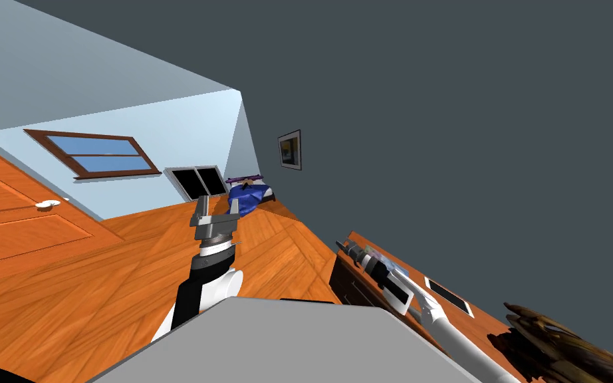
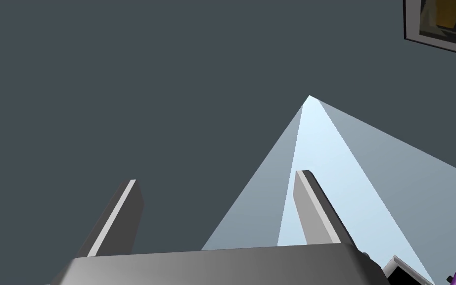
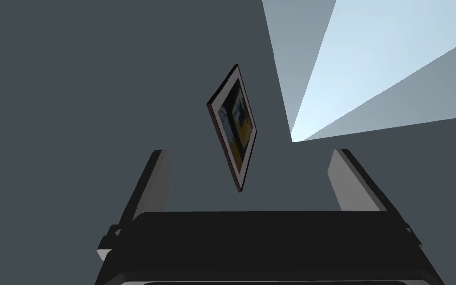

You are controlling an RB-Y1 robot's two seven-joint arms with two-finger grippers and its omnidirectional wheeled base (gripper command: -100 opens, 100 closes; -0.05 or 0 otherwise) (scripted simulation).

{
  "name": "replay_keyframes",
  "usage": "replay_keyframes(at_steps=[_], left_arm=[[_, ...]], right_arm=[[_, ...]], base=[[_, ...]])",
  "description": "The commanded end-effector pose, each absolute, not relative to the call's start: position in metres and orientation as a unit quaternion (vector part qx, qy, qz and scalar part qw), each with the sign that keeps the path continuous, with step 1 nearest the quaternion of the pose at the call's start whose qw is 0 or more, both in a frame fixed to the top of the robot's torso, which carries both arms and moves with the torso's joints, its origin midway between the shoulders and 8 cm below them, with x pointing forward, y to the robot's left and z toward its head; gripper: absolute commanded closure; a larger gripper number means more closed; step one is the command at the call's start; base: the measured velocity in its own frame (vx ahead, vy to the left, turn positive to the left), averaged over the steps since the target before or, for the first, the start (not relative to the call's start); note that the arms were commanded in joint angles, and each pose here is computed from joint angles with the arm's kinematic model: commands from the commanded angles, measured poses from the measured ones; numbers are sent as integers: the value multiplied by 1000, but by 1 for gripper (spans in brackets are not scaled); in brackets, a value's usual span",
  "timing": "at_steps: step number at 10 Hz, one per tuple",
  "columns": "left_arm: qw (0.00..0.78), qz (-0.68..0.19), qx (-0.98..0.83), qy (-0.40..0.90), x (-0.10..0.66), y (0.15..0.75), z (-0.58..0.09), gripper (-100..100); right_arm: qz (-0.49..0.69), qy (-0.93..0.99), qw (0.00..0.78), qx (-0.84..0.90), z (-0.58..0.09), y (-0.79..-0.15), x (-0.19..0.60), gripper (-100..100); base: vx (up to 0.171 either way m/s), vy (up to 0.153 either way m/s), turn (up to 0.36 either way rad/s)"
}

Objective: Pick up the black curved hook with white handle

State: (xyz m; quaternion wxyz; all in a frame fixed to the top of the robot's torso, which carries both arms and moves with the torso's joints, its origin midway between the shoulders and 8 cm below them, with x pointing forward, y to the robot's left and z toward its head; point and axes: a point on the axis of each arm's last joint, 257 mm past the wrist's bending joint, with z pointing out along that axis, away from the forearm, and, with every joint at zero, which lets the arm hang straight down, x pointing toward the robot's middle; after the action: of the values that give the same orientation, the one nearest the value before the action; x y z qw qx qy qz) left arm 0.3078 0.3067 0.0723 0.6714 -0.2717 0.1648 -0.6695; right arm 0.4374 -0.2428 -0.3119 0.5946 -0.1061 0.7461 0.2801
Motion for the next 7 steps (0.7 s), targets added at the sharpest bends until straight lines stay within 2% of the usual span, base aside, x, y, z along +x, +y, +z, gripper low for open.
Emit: replay_keyframes(at_steps=[1, 3, 5, 7], left_arm=[[671, -669, -272, 165, 308, 307, 72, 0], [671, -669, -272, 165, 308, 307, 72, 0], [671, -670, -272, 165, 308, 307, 72, 0], [671, -669, -272, 165, 308, 307, 72, 0]], right_arm=[[253, 768, 574, -131, -337, -260, 428, -100], [245, 777, 567, -125, -348, -270, 426, -100], [203, 806, 530, -167, -382, -300, 411, -100], [192, 817, 520, -159, -394, -315, 406, -100]], base=[[-9, -6, 151], [-5, -9, 35], [-7, -17, 209], [-6, -23, 47]])
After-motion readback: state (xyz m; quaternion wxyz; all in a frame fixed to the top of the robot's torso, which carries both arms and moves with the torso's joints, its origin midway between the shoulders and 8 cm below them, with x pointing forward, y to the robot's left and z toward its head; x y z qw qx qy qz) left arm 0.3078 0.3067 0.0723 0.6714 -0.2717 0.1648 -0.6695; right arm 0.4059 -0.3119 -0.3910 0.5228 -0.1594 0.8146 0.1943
